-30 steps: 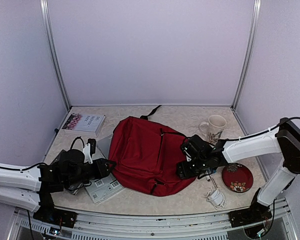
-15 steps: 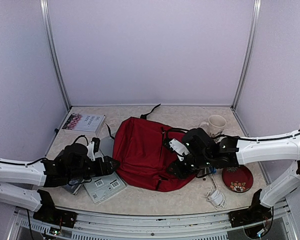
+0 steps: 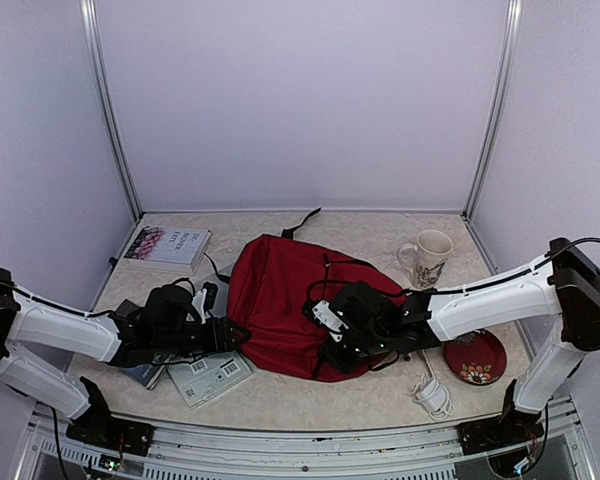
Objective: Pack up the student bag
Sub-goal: Grab the largest pocket of the student bag.
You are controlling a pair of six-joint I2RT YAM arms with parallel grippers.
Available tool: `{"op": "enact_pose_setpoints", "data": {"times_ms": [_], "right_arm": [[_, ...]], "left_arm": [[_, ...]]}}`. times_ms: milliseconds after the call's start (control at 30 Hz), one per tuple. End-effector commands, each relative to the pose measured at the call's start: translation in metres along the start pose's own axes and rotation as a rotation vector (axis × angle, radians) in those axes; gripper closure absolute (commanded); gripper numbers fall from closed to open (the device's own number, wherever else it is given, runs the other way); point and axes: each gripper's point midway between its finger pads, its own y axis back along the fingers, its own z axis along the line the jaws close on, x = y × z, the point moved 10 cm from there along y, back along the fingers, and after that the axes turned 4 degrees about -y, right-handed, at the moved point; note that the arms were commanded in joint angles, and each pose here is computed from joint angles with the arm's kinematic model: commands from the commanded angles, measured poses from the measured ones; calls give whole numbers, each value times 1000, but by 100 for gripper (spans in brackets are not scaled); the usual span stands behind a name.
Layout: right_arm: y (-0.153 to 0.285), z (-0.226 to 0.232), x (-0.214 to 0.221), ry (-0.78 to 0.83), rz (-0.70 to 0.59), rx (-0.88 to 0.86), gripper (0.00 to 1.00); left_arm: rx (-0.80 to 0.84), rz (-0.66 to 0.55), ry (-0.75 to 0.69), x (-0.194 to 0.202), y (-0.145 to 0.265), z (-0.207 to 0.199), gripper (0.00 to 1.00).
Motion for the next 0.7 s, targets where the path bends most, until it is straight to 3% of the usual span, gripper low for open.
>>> {"op": "enact_pose_setpoints", "data": {"times_ms": [0, 67, 200, 667], "right_arm": [[-10, -10, -1, -6, 1, 41, 77], [-12, -8, -9, -5, -12, 31, 76], [-16, -6, -18, 0, -19, 37, 77], [-21, -25, -5, -4, -2, 210, 81]], "left_arm": [[53, -6, -8, -1, -3, -3, 51], [82, -9, -10, -2, -1, -6, 58], [69, -12, -24, -3, -1, -5, 62], [50, -41, -44, -3, 10, 1, 65]]}}
